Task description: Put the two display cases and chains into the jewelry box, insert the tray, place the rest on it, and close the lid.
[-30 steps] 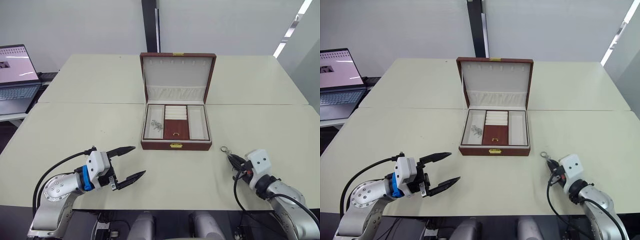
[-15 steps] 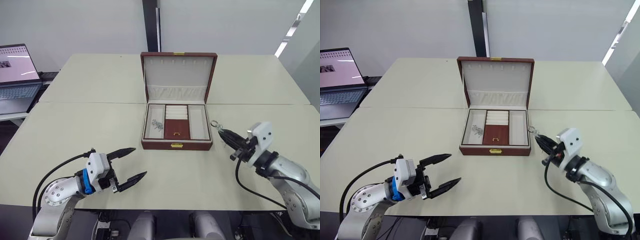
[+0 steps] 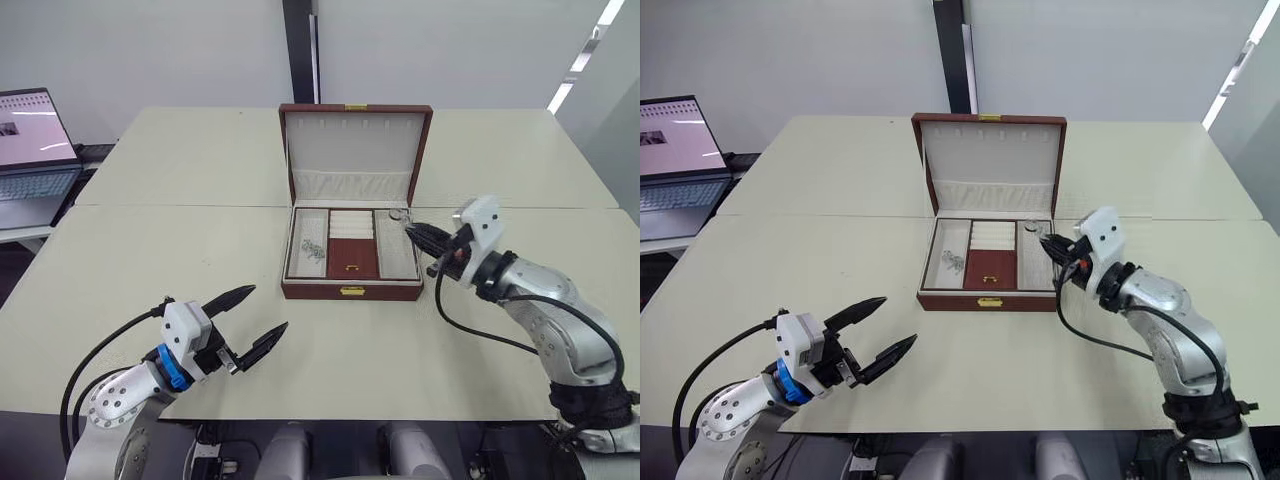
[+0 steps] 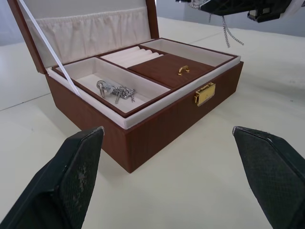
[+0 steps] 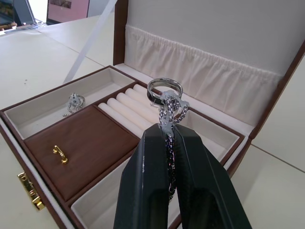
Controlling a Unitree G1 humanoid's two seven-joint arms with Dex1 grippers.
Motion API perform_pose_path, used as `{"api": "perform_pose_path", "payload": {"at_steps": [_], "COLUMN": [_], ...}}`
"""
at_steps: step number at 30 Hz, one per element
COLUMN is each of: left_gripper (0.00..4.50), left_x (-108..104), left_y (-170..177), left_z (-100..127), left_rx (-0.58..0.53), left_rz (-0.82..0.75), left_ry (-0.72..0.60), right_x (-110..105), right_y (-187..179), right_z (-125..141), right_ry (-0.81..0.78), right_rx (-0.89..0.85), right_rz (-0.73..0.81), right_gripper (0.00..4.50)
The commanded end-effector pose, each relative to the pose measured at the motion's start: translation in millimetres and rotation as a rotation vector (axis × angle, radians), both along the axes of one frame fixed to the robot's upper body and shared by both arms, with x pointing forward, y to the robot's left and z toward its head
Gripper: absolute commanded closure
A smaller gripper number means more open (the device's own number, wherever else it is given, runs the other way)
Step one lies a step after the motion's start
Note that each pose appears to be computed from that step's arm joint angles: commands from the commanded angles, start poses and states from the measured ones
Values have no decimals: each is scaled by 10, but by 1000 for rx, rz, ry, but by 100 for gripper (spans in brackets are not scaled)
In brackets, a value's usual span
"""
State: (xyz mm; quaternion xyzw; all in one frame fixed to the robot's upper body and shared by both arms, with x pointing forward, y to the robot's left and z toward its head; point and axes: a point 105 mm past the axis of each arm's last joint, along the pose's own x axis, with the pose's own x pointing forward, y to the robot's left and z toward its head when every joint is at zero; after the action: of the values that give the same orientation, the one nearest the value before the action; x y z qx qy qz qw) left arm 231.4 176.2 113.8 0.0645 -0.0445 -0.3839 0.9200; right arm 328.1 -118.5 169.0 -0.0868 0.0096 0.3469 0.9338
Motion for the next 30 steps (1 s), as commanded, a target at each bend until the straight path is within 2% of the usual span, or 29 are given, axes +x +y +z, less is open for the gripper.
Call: {"api": "perform_pose_path", "payload": {"at_steps": [1, 8, 15, 17, 20, 27, 30], "left_gripper": [0, 0, 0, 0, 0, 0, 0], "left_x": [-24, -48, -30, -19, -7, 43, 95], "left_y": [3, -22, -31, -32, -37, -19, 56], "left_z": [91, 82, 86, 88, 94, 110, 125], "left_rx": [0, 0, 2, 3, 2, 0, 6], "left_rz": [21, 32, 37, 37, 35, 41, 69], "left_ry": [-38, -39, -42, -43, -44, -45, -45], "right_x": [41, 83, 83, 80, 74, 50, 8], "right_y": [53, 95, 89, 92, 88, -18, -167], "right_z": [44, -120, -128, -77, -21, 33, 38], "right_ry": [-37, -5, 5, 1, -7, -16, -16], "right_rx": [-8, -48, -36, -2, 26, 74, 74], "right_rz": [2, 1, -7, -6, -9, -31, -40], "right_gripper": [448, 448, 448, 382, 315, 120, 20]}}
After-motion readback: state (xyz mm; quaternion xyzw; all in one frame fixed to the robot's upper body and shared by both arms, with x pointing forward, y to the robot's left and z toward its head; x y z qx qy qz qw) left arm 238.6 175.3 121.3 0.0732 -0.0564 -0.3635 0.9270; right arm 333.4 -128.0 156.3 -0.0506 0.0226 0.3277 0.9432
